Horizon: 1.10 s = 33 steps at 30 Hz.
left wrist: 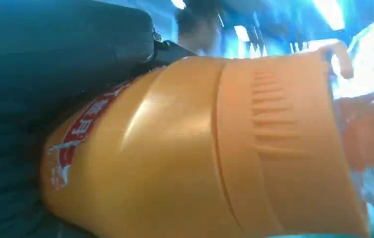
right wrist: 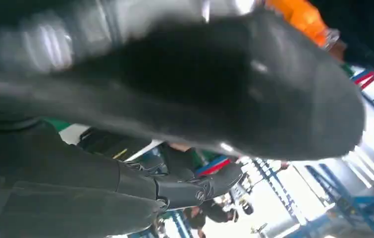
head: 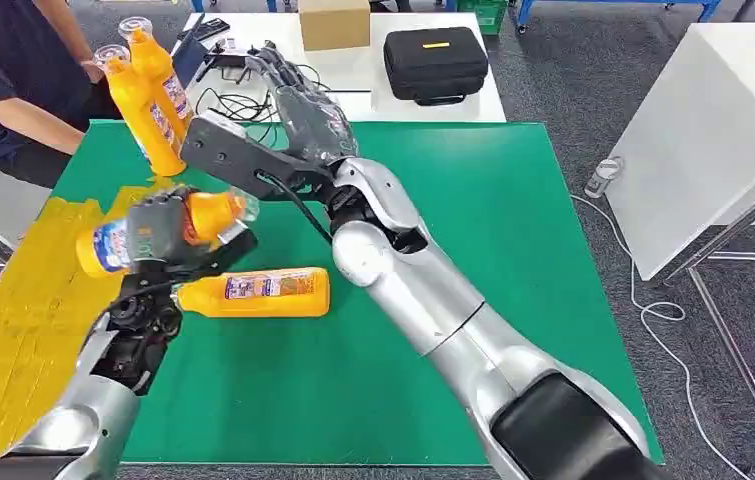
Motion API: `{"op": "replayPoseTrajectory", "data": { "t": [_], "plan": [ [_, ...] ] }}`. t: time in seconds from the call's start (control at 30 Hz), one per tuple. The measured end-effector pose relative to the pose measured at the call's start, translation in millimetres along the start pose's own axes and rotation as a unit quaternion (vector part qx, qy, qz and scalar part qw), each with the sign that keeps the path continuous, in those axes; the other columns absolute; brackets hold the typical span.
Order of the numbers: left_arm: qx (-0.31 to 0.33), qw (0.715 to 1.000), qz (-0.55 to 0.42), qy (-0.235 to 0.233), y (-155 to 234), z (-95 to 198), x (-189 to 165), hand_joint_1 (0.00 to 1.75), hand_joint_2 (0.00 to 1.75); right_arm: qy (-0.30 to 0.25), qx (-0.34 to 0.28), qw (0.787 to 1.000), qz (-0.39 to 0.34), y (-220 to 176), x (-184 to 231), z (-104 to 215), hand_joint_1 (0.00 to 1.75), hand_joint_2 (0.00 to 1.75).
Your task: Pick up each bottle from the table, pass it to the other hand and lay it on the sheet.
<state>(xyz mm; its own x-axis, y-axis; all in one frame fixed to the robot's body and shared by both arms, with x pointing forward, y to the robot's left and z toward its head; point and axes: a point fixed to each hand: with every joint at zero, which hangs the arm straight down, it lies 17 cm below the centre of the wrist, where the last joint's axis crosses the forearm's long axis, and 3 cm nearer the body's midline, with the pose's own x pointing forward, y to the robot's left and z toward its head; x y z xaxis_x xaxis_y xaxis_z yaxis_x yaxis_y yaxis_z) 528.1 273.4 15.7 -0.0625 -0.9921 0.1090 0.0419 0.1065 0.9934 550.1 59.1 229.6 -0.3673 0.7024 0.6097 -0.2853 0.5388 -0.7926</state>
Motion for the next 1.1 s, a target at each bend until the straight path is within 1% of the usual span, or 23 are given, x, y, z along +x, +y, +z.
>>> {"op": "replayPoseTrajectory", "data": {
  "t": [0.1, 0.27, 0.33, 0.5, 0.53, 0.57, 0.67, 0.73, 0.77, 0.87, 0.9, 1.1],
  "plan": [
    [-0.065, 0.998, 0.002, -0.001, -37.7, 16.8, 1.8, 1.75, 1.75, -0.008, 0.011, 1.000, -0.016, 9.5, 7.2, 2.0, 0.00, 0.00],
    [-0.119, 0.993, 0.011, 0.008, -57.5, 23.6, -5.6, 1.75, 1.75, -0.024, 0.027, 0.999, -0.015, 23.1, 16.8, 5.2, 0.00, 0.00],
    [-0.148, 0.989, 0.012, 0.016, -72.2, 33.2, -12.3, 1.75, 1.75, -0.030, 0.033, 0.999, -0.013, 28.9, 19.6, 6.6, 0.00, 0.00],
    [-0.163, 0.986, 0.011, 0.021, -82.2, 41.1, -17.5, 1.75, 1.75, -0.034, 0.042, 0.999, -0.003, 37.2, 20.5, 8.7, 0.00, 0.00],
    [-0.167, 0.986, 0.010, 0.024, -83.9, 42.4, -19.4, 0.35, 1.75, -0.034, 0.044, 0.998, -0.001, 38.7, 20.3, 9.0, 0.00, 0.00],
    [-0.172, 0.985, 0.009, 0.028, -85.7, 43.6, -21.7, 0.00, 1.75, -0.035, 0.046, 0.998, 0.000, 40.5, 20.2, 9.5, 0.00, 0.00],
    [-0.179, 0.983, 0.005, 0.049, -87.9, 46.0, -31.8, 0.00, 1.75, -0.036, 0.054, 0.998, -0.001, 46.9, 21.1, 11.3, 0.00, 0.00],
    [-0.171, 0.983, -0.002, 0.067, -85.2, 46.4, -43.8, 0.00, 1.75, -0.036, 0.060, 0.998, -0.009, 52.4, 22.0, 12.9, 0.00, 0.00],
    [-0.162, 0.984, -0.007, 0.076, -81.9, 45.6, -49.6, 0.00, 1.75, -0.035, 0.062, 0.997, -0.012, 54.9, 22.0, 13.6, 0.00, 0.00],
    [-0.108, 0.989, -0.026, 0.100, -60.7, 38.8, -65.9, 0.00, 1.75, -0.035, 0.066, 0.997, -0.013, 61.2, 22.0, 15.5, 0.00, 0.00],
    [-0.096, 0.989, -0.030, 0.104, -55.7, 37.4, -70.3, 0.00, 1.75, -0.035, 0.068, 0.997, -0.011, 63.5, 21.6, 16.2, 0.00, 0.00],
    [-0.092, 0.989, -0.036, 0.110, -53.0, 37.7, -77.2, 0.00, 1.75, -0.035, 0.075, 0.997, 0.002, 70.6, 19.7, 18.3, 0.00, 0.00]
  ]
}}
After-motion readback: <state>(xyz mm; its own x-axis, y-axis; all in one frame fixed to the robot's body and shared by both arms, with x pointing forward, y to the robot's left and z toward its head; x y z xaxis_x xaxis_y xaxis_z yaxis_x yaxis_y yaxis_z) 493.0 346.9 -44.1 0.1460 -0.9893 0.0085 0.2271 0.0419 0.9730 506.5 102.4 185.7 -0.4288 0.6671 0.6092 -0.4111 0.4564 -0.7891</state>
